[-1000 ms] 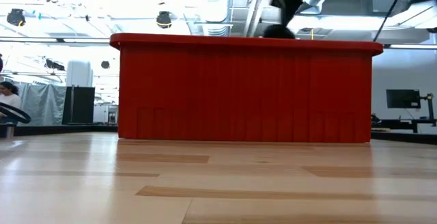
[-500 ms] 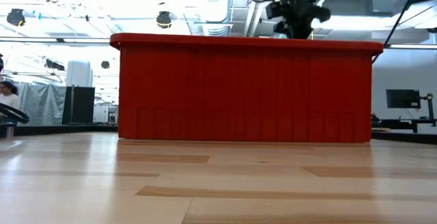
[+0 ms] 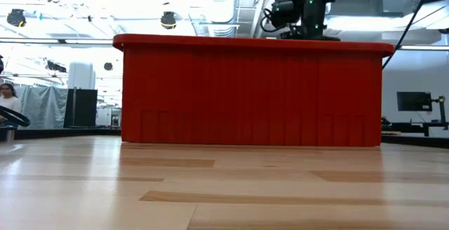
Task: Pick and place slides into bin
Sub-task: Put the black slides into the red bin
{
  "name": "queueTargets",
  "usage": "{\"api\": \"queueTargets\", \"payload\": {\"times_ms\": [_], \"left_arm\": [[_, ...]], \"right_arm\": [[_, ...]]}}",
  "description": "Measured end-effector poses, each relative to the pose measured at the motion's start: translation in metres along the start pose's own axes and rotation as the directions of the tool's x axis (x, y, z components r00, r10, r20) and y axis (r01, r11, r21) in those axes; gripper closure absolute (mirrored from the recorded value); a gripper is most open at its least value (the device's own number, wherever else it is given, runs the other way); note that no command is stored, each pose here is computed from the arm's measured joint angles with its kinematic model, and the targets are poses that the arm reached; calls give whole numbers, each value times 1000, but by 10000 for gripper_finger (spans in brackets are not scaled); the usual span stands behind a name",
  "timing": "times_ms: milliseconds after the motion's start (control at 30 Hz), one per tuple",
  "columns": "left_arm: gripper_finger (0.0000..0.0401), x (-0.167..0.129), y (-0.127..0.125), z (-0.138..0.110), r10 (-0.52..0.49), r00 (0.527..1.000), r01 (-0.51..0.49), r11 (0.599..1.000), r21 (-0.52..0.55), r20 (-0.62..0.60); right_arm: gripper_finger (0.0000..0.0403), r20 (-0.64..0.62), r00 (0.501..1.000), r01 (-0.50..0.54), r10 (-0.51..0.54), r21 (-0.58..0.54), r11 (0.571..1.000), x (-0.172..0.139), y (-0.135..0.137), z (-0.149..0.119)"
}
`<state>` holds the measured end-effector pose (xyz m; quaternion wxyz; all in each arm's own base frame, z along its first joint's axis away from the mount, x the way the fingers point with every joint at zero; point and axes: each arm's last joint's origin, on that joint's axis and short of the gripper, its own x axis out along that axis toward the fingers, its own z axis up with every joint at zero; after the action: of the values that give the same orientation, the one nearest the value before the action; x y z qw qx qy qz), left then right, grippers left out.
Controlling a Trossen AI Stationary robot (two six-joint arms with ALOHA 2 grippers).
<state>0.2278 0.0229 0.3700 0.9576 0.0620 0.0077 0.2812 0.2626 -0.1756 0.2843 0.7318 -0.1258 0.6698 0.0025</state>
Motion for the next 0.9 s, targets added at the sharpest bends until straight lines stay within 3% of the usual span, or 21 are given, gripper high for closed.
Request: {"api": "queueTargets", "payload": {"times_ms": [533,900], "left_arm": [[360,0,0,0,-1,1000,1,999,-41,1],[360,0,0,0,-2,1000,2,999,-53,0]], "right_arm": [[399,-28,999,-27,26,-42,999,27,5,-7],[325,-32,999,-26,26,2,1000,27,6,-7]]}}
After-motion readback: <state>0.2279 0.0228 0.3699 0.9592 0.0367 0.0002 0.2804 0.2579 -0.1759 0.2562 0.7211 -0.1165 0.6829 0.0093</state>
